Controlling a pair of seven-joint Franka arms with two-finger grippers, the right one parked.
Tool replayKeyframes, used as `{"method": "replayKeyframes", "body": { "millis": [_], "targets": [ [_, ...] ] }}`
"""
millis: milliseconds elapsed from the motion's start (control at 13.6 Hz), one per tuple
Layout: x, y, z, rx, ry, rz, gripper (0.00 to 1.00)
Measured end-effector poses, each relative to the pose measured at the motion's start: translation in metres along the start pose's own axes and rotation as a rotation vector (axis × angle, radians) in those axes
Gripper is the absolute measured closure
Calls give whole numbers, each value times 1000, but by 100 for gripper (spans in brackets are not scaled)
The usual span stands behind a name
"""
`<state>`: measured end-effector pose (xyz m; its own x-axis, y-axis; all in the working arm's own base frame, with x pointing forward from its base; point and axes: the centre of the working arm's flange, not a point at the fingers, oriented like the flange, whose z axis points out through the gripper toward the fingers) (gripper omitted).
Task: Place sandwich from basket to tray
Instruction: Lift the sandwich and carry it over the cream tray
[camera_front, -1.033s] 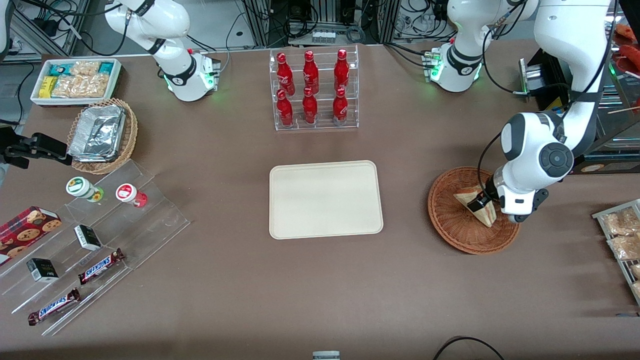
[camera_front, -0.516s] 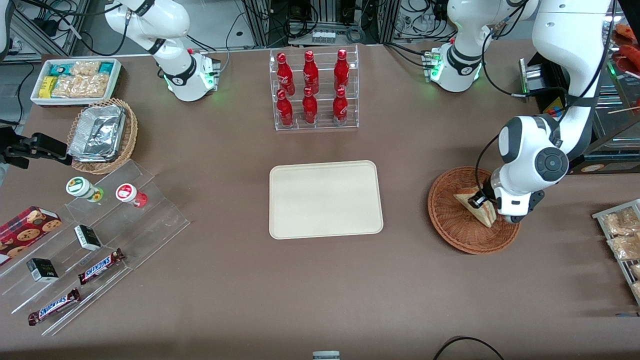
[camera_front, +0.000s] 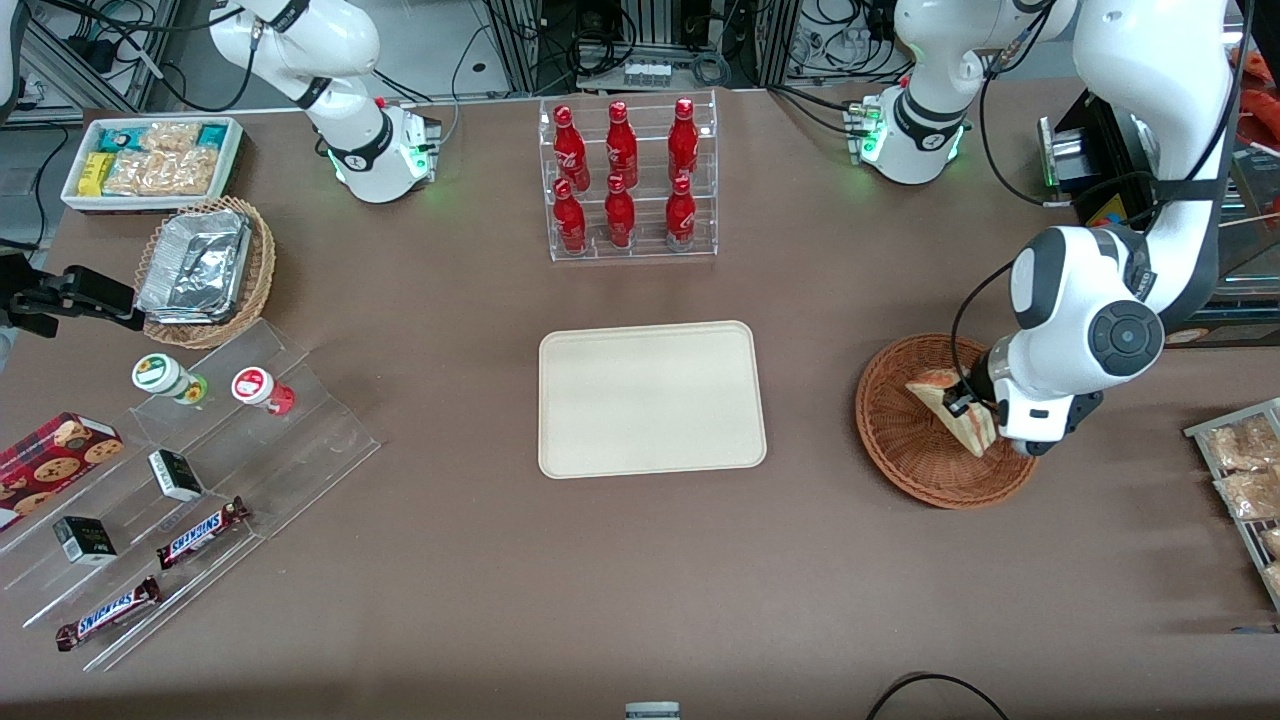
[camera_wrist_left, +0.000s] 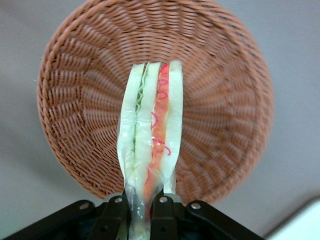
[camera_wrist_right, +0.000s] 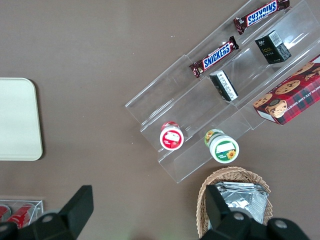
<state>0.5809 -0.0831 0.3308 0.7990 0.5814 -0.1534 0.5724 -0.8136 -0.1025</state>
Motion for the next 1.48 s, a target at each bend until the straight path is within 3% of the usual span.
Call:
{"method": "replayKeyframes", "body": {
  "millis": [664,959,1475],
  "targets": [
    [-134,132,-13,0,43,339,85],
    [-180,201,11,-14,18,438,85],
    [-263,288,67,-5,-1,455,85]
  ]
}}
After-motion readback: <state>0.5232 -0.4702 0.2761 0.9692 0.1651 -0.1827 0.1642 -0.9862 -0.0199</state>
